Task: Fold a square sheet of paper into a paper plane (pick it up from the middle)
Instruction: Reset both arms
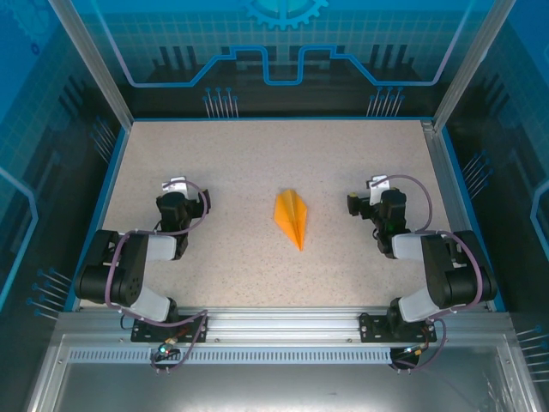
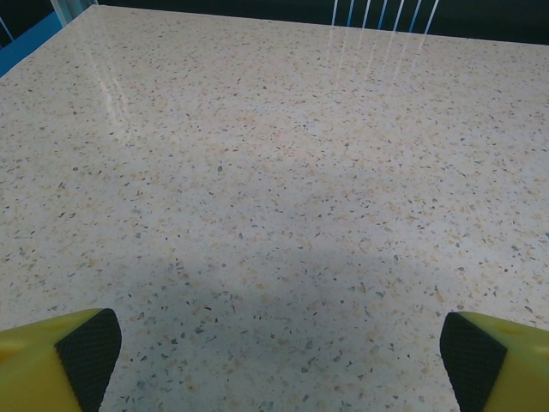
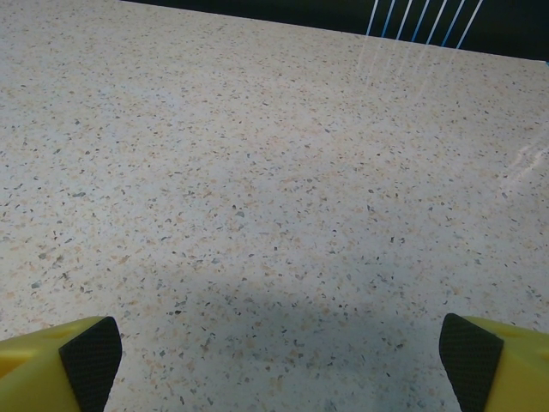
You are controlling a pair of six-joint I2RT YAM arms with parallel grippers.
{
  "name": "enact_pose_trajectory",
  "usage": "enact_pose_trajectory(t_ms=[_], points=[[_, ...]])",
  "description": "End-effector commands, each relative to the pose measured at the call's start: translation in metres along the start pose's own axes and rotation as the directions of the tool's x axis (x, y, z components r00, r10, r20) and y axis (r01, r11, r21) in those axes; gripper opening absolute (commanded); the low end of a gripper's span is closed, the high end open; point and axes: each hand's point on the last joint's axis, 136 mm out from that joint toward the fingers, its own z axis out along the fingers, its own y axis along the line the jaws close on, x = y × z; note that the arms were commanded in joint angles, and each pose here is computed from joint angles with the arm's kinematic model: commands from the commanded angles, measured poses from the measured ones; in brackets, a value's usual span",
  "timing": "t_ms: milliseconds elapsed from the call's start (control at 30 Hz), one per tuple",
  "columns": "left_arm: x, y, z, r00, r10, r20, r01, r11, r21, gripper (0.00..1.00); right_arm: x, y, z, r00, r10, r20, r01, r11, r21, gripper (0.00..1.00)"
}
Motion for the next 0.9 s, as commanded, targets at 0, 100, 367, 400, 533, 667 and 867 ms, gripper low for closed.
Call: enact_pose_trajectory(t_ms=[0,100,367,400,533,667,867], points=[[-0.0096,-0.0058,0.0003,0.999,0.0,0.033,-0.001,1.0,0.026,0.99,-0.0124,-0.0024,0.0018,0.999,0.014,0.039,-0.014,1.0,0.007,0.99],[-0.0099,-0.0057,0.0001,0.999,0.0,0.034,-0.001,1.0,0.026,0.99,-0.0128,-0.0025,0.0021,0.999,0.015,0.038,-0.015,1.0,0.003,0.99],[-0.0097,-0.0058,0.0004,0.999,0.0,0.033,-0.001,1.0,0.026,0.99,-0.0122,-0.0025,0.0025,0.999,0.02,0.033,-0.019,1.0,-0.009,0.99],[-0.0098,-0.0054,0.0003,0.999,-0.001,0.034,0.0,1.0,0.026,0.99,-0.0123,-0.0027,0.0026,0.999,0.021,0.033,-0.02,1.0,-0.009,0.99],[-0.0095,-0.0057,0.0002,0.999,0.0,0.033,-0.001,1.0,0.026,0.99,-0.0124,-0.0026,0.0025,0.999,0.021,0.034,-0.02,1.0,-0.009,0.99],[-0.0099,-0.0059,0.0002,0.999,0.0,0.034,-0.001,1.0,0.027,0.99,-0.012,-0.0021,0.0025,0.999,0.02,0.032,-0.019,1.0,-0.011,0.99],[-0.0095,-0.0058,0.0002,0.999,0.0,0.033,-0.001,1.0,0.027,0.99,-0.0117,-0.0021,0.0024,0.999,0.02,0.032,-0.02,1.0,-0.011,0.99]])
